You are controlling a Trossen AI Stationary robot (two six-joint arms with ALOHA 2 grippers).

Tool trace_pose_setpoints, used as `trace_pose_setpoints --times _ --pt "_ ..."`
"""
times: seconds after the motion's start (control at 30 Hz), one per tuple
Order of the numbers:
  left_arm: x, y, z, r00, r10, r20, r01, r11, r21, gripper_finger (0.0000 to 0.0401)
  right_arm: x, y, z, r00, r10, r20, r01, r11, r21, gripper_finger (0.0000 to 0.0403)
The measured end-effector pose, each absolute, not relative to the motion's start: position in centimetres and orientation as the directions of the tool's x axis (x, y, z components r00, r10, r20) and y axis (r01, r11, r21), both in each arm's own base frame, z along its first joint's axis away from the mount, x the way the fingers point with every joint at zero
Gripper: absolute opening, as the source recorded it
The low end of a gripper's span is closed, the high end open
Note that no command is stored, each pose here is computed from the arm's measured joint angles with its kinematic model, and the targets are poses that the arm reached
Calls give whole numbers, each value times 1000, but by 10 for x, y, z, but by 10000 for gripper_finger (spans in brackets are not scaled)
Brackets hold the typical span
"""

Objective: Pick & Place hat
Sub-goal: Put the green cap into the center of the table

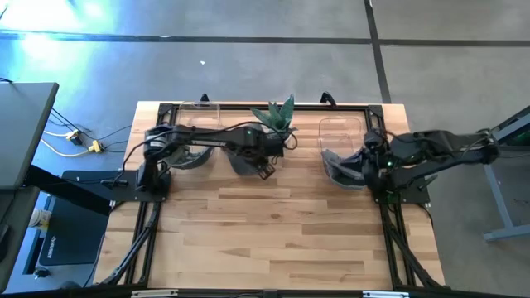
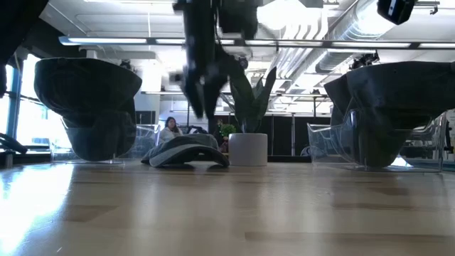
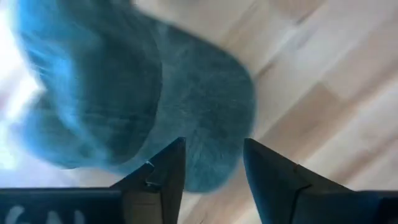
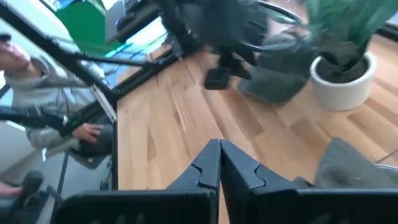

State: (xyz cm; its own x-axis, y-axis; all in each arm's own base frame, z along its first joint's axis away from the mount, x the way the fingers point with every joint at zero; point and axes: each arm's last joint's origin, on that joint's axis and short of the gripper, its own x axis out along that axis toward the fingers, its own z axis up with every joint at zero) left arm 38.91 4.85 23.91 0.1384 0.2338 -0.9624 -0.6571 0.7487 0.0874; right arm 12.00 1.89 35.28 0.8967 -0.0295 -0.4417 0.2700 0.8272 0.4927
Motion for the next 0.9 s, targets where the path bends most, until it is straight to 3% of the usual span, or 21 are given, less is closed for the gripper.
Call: trace_pose_setpoints --times 0.17,0.27,0.37,0.63,0.8,0.9 --pt "392 63 210 154 239 -959 -698 713 66 111 134 29 348 879 10 -476 247 845 475 2" --pt "387 62 194 89 198 -976 -693 716 82 89 138 34 346 872 30 -489 234 852 468 2" --pt "396 51 193 155 127 -980 -665 747 -8 73 141 38 346 876 38 -482 219 857 466 4" --pt "411 -24 192 283 -77 -956 -527 820 -222 55 143 44 357 925 77 -371 122 867 484 4" --pt "421 -78 200 378 -316 -870 -345 824 -449 55 144 46 359 933 96 -346 90 869 486 4" --pt "418 -95 225 398 -324 -859 -327 824 -462 55 144 46 359 933 96 -347 89 873 480 2"
